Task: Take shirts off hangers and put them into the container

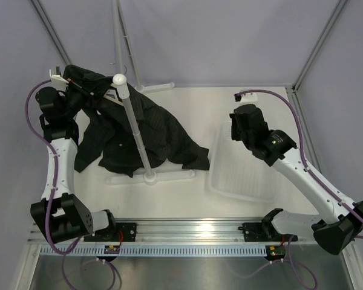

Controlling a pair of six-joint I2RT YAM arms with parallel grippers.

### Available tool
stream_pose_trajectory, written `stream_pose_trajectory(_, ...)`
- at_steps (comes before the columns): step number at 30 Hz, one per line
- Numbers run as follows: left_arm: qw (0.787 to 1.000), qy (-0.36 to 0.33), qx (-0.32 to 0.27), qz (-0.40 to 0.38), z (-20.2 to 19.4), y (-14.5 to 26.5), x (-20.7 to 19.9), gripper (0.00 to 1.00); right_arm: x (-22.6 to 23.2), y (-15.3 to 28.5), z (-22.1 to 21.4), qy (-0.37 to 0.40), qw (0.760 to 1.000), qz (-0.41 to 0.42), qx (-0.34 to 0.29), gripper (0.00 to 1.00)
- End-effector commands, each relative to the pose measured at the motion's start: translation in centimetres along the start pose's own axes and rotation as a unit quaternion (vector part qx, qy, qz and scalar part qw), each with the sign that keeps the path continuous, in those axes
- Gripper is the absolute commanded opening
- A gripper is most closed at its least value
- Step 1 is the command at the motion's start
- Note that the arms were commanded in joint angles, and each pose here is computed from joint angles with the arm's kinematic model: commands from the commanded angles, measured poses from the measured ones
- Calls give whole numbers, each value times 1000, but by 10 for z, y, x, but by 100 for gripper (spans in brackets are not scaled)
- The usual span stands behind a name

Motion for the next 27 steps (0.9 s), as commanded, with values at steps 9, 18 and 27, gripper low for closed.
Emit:
stream_pose_trajectory(9, 996, -53, -19, -70, -2, 14, -46, 0, 102, 11, 50, 18, 958, 284, -22, 99)
stream_pose_trajectory(18, 996, -38, 10, -83, -21, 10, -40, 0, 186, 21, 99, 78, 881, 464, -42, 99)
stream_pose_trajectory(27, 995, -26, 31, -95, -34, 11, -38, 0, 237, 4, 101, 139, 849, 509, -30, 86)
Point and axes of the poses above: each gripper's point midway between its finger pads, its own y axis back along the fingers, its own x axis along the line the jaws close on, z = x × y, the point moved 2 cm from there along y, back along the fingers, and after that the axes turned 3 degrees about -y, right-handed, at the moved point
